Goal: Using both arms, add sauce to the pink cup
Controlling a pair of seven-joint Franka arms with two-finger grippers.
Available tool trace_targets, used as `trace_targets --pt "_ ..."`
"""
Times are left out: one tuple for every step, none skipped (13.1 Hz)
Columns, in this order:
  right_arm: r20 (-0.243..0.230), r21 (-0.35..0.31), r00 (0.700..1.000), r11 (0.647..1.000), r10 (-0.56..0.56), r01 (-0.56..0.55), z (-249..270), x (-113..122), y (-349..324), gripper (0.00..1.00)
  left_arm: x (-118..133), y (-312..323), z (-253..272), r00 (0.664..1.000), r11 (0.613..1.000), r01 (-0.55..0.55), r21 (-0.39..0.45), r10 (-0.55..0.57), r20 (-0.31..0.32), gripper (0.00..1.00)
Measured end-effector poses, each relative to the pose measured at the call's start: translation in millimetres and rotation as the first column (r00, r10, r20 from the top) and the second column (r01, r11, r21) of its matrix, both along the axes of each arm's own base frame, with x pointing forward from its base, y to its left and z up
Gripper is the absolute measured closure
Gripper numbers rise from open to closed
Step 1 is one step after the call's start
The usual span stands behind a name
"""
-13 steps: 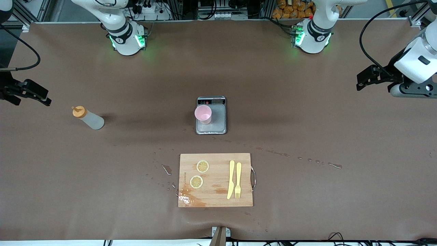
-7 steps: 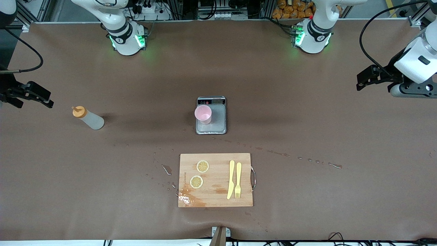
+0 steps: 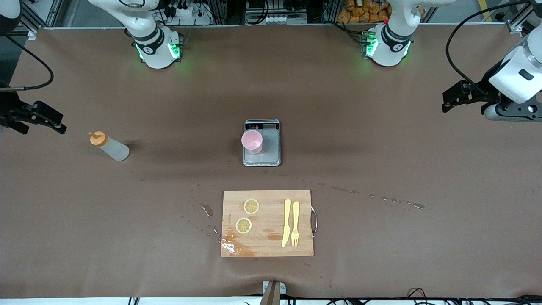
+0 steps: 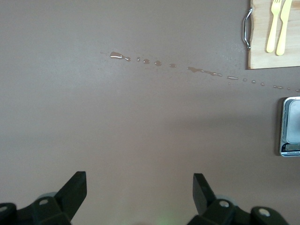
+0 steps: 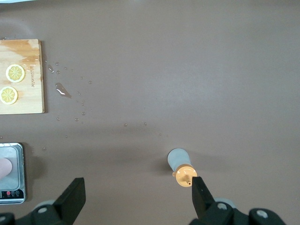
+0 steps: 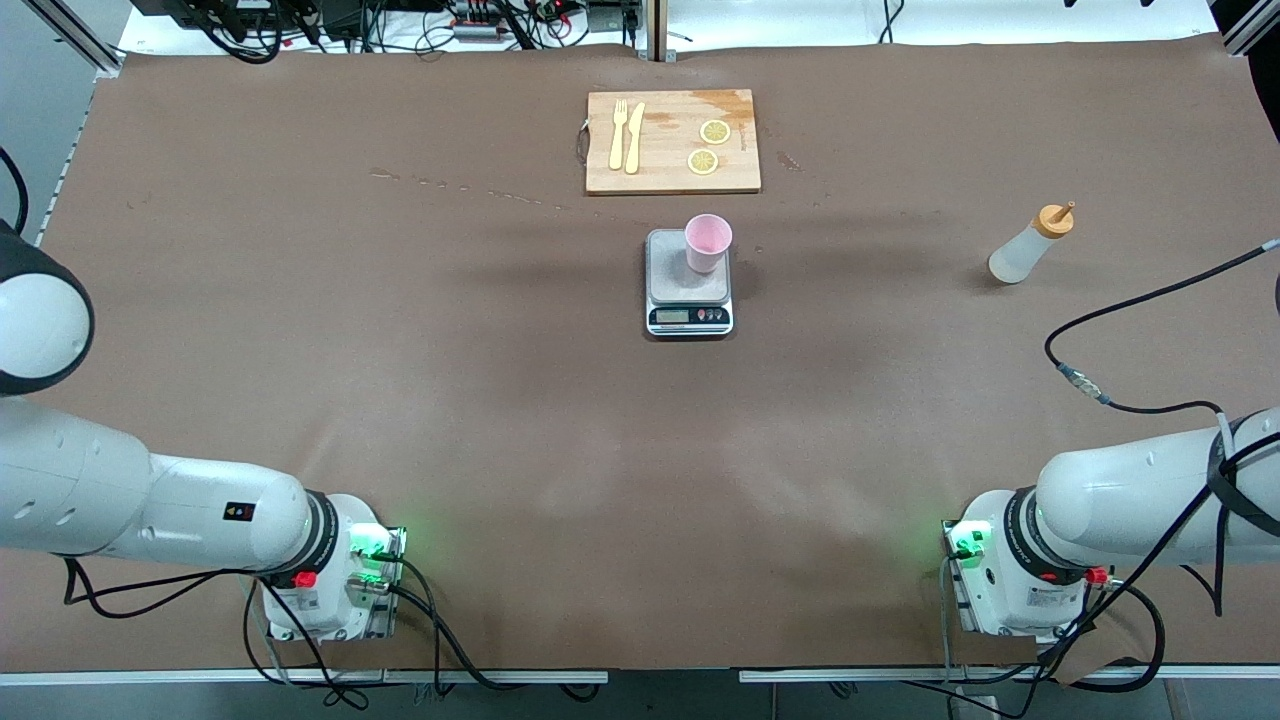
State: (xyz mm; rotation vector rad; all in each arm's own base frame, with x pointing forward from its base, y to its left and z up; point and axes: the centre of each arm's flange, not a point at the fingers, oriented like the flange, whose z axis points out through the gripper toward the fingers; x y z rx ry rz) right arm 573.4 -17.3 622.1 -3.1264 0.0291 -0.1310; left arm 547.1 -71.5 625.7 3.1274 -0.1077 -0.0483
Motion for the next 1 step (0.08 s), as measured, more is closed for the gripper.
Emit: trace_targets --pt "0.000 0.000 1.000 1.000 -0.002 0.002 0.0 0.0 -0.9 0.00 0.0 0.3 0.0 1.000 1.000 -0.001 0.000 0.001 0.000 0.00"
